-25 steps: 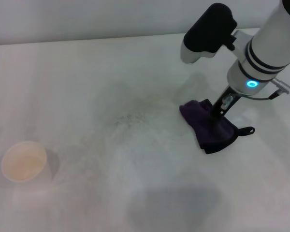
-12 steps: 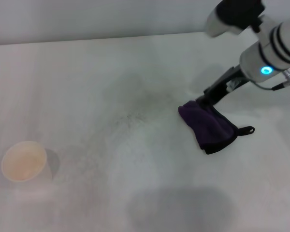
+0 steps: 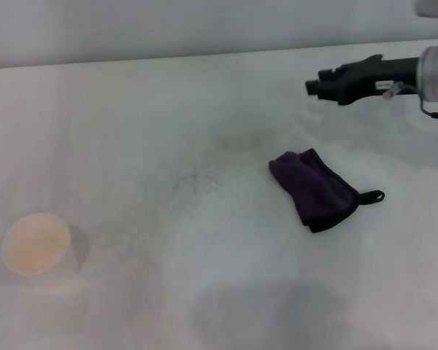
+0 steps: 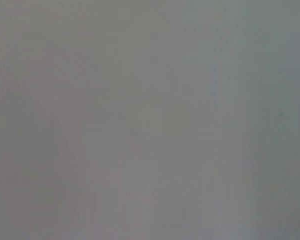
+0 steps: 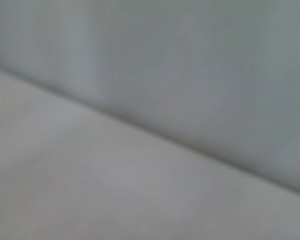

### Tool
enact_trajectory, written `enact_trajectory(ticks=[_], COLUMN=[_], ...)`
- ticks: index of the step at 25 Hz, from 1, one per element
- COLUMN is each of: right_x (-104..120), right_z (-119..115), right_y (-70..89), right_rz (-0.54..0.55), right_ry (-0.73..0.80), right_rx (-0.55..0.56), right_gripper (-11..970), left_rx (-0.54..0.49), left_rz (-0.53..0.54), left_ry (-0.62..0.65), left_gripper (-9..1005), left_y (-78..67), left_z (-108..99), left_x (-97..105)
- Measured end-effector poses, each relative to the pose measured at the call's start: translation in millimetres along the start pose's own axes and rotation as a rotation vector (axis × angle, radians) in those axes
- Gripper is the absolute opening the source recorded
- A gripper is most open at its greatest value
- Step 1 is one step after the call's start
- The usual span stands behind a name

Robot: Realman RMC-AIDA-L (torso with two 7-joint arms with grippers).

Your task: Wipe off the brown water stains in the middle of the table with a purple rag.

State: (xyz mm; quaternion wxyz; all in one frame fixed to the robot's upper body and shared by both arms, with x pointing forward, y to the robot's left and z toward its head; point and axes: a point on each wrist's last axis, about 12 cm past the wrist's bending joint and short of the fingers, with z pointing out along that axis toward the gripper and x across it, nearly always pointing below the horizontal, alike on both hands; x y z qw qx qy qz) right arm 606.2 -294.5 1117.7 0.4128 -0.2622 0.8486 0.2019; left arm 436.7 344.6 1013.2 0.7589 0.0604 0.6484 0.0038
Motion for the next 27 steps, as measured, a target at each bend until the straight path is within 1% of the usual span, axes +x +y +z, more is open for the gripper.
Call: enact_trajectory(ticks=[3, 7, 11, 17, 22, 27], right_x=[17.6, 39.0, 59.4, 83.8, 99.1, 110.4], right_z=[-5.4, -8.9, -10.7, -7.7, -3.8, -3.0], right_y=[-9.8, -19.3, -23.6, -20.4, -15.2, -10.3], right_rz=[0.022, 0.047, 0.068, 0.047, 0.009, -0.002], right_ry=[-0.12, -0.208, -0.286, -0.396, -0.428, -0.459], right_rx=[0.027, 0.084, 0.138, 0.23, 0.309, 0.376], right_gripper=[333, 333, 333, 333, 333, 333], left_rx=[-0.001, -0.026, -0.045, -0.059, -0.061, -0.061], left_rz=[0.001, -0.004, -0.002, -0.002, 0.001, 0.001], left_ry=[-0.01, -0.016, -0.009, -0.009, -0.008, 0.013], left_gripper=[892, 892, 892, 892, 892, 892], left_y=[0.1, 2.4, 4.2, 5.9, 6.2, 6.1], left_z=[0.6, 0.2, 1.3, 4.0, 6.3, 14.0], left_x=[-1.2, -1.8, -0.9, -1.0, -1.0, 0.8])
